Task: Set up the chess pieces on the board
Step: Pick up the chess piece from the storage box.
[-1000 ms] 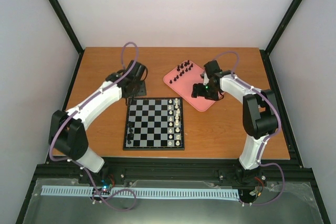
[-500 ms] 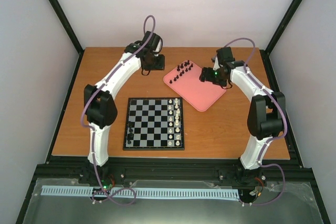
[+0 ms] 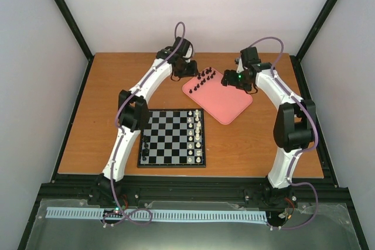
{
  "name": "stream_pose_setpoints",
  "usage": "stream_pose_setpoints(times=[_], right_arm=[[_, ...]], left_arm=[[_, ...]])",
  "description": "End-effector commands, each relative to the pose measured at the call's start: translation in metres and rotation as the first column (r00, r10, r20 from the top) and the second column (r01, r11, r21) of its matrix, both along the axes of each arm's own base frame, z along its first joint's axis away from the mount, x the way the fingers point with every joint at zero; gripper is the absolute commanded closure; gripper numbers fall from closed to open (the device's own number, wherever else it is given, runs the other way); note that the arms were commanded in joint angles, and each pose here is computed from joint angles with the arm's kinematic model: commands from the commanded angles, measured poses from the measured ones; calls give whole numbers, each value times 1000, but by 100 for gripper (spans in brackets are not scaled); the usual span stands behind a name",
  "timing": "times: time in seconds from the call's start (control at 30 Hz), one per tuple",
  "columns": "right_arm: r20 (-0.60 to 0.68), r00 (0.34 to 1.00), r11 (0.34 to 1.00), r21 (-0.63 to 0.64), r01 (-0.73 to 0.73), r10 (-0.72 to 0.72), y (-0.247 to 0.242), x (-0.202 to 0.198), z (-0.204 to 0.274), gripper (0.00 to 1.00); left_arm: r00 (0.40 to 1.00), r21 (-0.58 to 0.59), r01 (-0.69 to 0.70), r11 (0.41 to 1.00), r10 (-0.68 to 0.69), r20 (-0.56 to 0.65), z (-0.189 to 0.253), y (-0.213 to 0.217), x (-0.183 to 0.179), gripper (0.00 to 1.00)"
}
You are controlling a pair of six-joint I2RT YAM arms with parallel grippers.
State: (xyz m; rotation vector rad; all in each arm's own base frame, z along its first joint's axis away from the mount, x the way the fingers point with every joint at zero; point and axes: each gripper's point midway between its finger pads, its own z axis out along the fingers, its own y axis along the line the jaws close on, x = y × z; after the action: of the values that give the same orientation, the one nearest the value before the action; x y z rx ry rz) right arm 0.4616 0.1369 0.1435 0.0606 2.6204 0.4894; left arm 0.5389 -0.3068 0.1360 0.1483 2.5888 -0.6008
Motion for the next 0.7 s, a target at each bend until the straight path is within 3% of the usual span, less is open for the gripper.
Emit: stream_pose_setpoints(times=[0.0, 0.2, 0.4, 0.67], right_arm=[[2, 1000, 1000, -6, -1, 1, 0, 8, 1, 0], [29, 1000, 1000, 15, -11, 11, 7, 26, 9, 0], [42, 999, 1000, 26, -16, 15, 17, 53, 11, 2], [59, 990, 992, -3, -125, 124, 76, 84, 7, 16]], left_arm=[[1000, -29, -31, 999, 30, -7, 3, -6, 3, 55], [990, 52, -100, 994, 95, 101, 52, 25, -1, 54], [963, 62, -241, 968, 231, 138, 114, 102, -29, 46], [956, 146, -284, 948, 268, 119, 124, 154, -96, 35]])
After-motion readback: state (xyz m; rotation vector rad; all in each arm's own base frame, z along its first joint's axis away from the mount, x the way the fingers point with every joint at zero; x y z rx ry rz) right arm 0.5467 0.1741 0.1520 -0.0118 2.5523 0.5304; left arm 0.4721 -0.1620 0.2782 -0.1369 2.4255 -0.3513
